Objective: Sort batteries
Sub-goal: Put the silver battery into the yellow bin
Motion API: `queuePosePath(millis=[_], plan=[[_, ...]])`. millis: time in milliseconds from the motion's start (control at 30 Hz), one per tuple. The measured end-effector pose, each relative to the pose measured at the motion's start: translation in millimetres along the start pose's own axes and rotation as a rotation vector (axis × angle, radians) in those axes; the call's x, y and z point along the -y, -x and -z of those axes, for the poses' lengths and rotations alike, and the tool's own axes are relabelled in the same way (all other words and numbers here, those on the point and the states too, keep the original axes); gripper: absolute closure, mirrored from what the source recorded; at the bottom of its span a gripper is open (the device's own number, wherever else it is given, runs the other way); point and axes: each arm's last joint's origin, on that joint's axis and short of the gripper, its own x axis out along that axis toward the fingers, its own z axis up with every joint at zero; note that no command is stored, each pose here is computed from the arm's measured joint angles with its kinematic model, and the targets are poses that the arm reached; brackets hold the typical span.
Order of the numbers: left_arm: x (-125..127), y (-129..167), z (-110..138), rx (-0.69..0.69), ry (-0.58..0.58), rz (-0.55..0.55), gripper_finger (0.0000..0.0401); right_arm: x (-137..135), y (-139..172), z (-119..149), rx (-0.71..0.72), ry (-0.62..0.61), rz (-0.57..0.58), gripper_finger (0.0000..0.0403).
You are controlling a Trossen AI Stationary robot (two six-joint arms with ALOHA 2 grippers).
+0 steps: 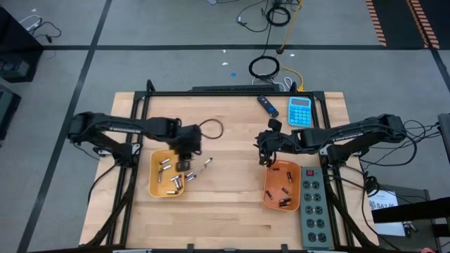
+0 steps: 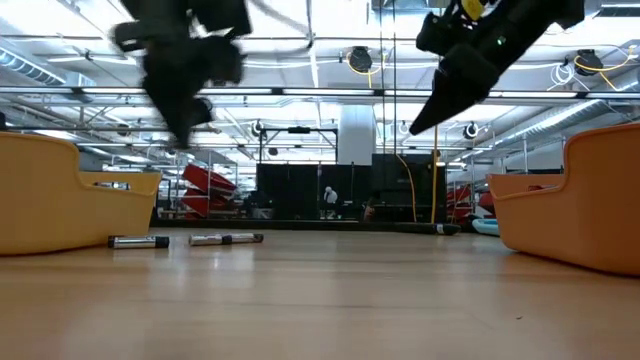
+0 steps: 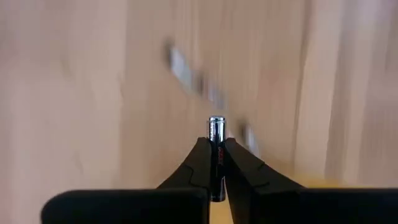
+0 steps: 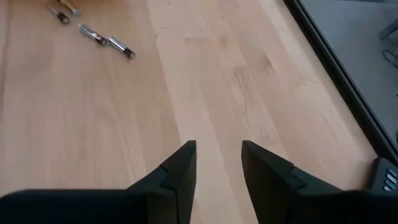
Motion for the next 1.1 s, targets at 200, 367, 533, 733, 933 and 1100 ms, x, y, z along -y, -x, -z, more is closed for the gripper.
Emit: queuePosePath(millis=[200,367,533,733,933,1100], plan=[[1.7,-26.1,47.7,-0.235,0.131,0.000,0.0352,-1.6,-7.2,12.5,0.008,0.002,0.000,0.0284],[-3.6,-43.4,68.2,-0.291,0.240,-0.086,0.0320,-3.5,-7.4,15.3,-0.001,-0.009,-0.009,0.0284],[-0.6,-40.4,63.3,-0.269,0.228,-0.093,0.0283,-6.5,-6.1,15.6,0.002,-0.010,-0.018,0.0284],[10.9,-26.1,46.3,-0.229,0.175,0.011,0.0256,-9.7,-3.9,15.6,0.007,-0.014,-0.030,0.0284],[27.0,-13.3,10.4,0.045,0.079,0.041,0.0254,-12.3,1.0,10.4,0.065,-0.030,-0.045,0.0284],[26.7,-25.7,-13.8,0.246,0.007,-0.103,0.0253,-13.0,1.1,8.4,0.079,-0.029,-0.091,0.0284]])
